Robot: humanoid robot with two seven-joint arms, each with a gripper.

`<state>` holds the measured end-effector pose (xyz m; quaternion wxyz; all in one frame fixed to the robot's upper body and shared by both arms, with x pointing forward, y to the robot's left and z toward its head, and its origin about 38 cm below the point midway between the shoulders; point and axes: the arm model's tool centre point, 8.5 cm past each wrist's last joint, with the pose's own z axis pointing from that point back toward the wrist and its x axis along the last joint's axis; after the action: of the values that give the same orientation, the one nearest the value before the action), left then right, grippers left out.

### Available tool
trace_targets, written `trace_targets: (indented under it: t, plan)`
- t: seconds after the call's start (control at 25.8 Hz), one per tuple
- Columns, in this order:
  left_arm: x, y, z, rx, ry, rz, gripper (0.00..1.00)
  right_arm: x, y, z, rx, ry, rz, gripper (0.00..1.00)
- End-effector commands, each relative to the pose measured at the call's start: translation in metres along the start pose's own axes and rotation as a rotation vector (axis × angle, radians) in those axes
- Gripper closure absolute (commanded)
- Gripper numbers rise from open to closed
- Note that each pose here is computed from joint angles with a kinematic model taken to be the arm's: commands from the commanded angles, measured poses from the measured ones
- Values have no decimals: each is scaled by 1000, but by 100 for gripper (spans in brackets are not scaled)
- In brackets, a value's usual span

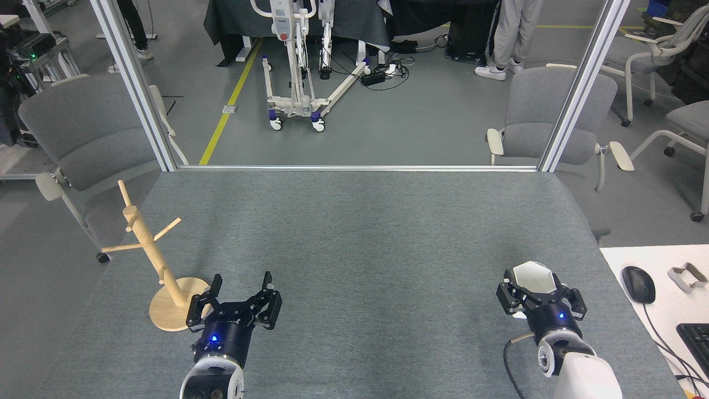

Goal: Hang cup on storage rack

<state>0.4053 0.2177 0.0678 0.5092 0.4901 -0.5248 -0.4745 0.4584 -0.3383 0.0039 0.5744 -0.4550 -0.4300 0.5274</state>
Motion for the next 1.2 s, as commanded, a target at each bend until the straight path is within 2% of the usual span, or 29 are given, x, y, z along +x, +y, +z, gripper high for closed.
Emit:
trace_targets:
  t: [0.0,0.66,0.81,0.93,0.97,1.04,1.16]
  plan:
    - [0,1,0,2,1,0,1,3,5,0,16,-10,7,0]
    - [0,0,0,0,1,-2,1,2,6,0,18,-1,10,3]
    - [0,1,0,2,1,-2,1,2,6,0,18,-1,8,16]
    - [0,1,0,2,1,0,1,2,5,0,16,-6,7,40]
    - [0,1,0,2,1,0,1,3,5,0,16,-7,6,43]
    - [-1,1,0,4,2,-1,1,3,5,0,16,-10,6,56]
    - [-1,1,0,2,2,0,1,3,6,0,18,-13,8,67]
